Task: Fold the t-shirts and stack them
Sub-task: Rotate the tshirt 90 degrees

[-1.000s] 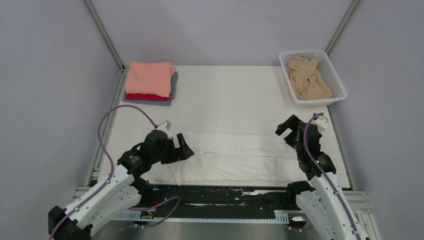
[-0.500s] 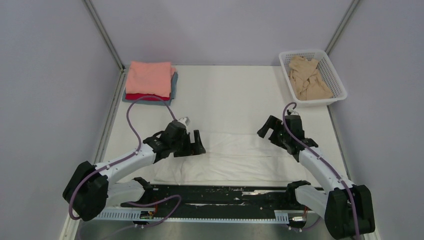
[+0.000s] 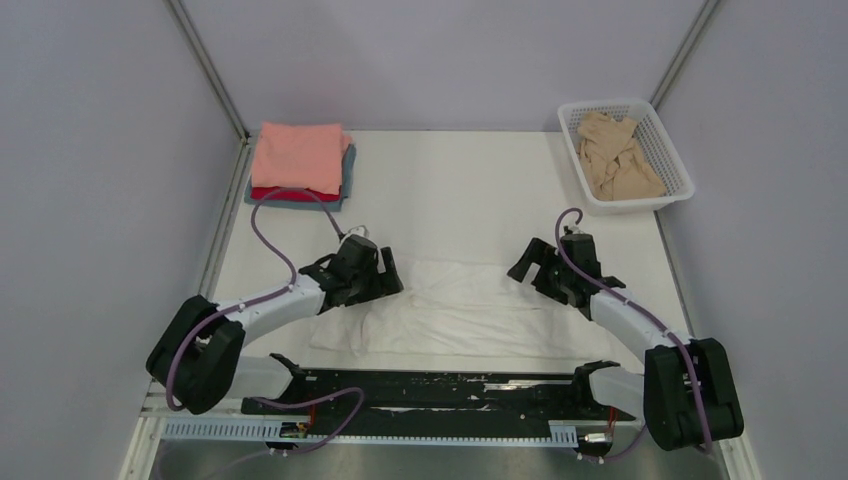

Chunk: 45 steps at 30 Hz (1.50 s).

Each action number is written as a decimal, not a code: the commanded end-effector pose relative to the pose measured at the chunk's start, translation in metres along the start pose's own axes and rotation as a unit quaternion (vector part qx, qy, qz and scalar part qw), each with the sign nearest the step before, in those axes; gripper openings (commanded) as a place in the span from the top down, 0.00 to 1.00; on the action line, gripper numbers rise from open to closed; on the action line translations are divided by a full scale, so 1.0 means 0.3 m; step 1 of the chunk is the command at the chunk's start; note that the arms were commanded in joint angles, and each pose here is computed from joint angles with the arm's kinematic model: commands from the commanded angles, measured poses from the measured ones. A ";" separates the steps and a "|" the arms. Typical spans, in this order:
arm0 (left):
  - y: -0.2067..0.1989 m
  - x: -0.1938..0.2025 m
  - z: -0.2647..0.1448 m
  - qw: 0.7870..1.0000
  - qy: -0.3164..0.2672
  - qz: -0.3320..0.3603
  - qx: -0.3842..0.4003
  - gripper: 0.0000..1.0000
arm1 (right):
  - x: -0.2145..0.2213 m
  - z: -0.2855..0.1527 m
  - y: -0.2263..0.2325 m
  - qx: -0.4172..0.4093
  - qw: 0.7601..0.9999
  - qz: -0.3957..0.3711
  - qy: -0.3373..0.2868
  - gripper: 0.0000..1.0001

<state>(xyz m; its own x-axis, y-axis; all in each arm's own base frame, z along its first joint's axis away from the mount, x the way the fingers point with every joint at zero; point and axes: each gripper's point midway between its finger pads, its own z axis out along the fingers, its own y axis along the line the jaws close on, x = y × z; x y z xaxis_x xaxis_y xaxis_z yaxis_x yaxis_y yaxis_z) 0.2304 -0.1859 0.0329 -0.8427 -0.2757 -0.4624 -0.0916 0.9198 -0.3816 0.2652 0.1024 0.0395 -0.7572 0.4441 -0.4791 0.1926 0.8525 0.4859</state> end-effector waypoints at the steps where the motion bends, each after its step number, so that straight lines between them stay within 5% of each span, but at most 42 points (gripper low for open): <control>1: 0.038 -0.079 0.097 0.999 -0.006 -0.014 -0.037 0.00 | -0.016 0.000 -0.035 0.030 0.999 0.000 -0.017 0.00; 7: -0.066 -0.313 0.268 0.999 0.005 0.025 -0.048 0.00 | -0.011 -0.023 -0.052 0.044 0.999 -0.016 -0.010 0.00; 14: -0.297 -0.538 0.509 0.995 0.037 0.087 0.013 0.00 | 0.172 -0.037 -0.026 -0.006 0.994 -0.014 0.107 0.00; 19: -0.418 -0.632 0.569 0.984 0.116 0.079 0.108 0.00 | 0.378 -0.101 0.064 -0.083 0.967 -0.087 0.223 0.00; 24: -0.489 -0.644 0.578 0.974 0.109 0.076 0.185 0.00 | 0.536 -0.177 0.197 -0.173 0.926 -0.133 0.309 0.00; 36: -0.632 -0.714 0.639 0.945 0.118 0.046 0.300 0.00 | 0.711 -0.153 0.454 -0.207 0.884 -0.255 0.332 0.00; 45: -0.685 -0.811 0.650 0.948 0.065 0.016 0.312 0.00 | 0.608 -0.022 0.647 -0.192 0.935 -0.202 0.219 0.00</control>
<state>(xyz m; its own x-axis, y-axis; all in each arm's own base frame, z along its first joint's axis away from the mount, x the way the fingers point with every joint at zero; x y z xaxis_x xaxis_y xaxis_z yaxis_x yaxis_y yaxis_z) 0.5351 -0.3578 0.0655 -0.9305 -0.1102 -0.3495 0.2277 0.5734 -0.7870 0.1227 0.3255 0.0430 -0.9147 -0.2908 -0.2806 -0.4037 0.6886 0.6024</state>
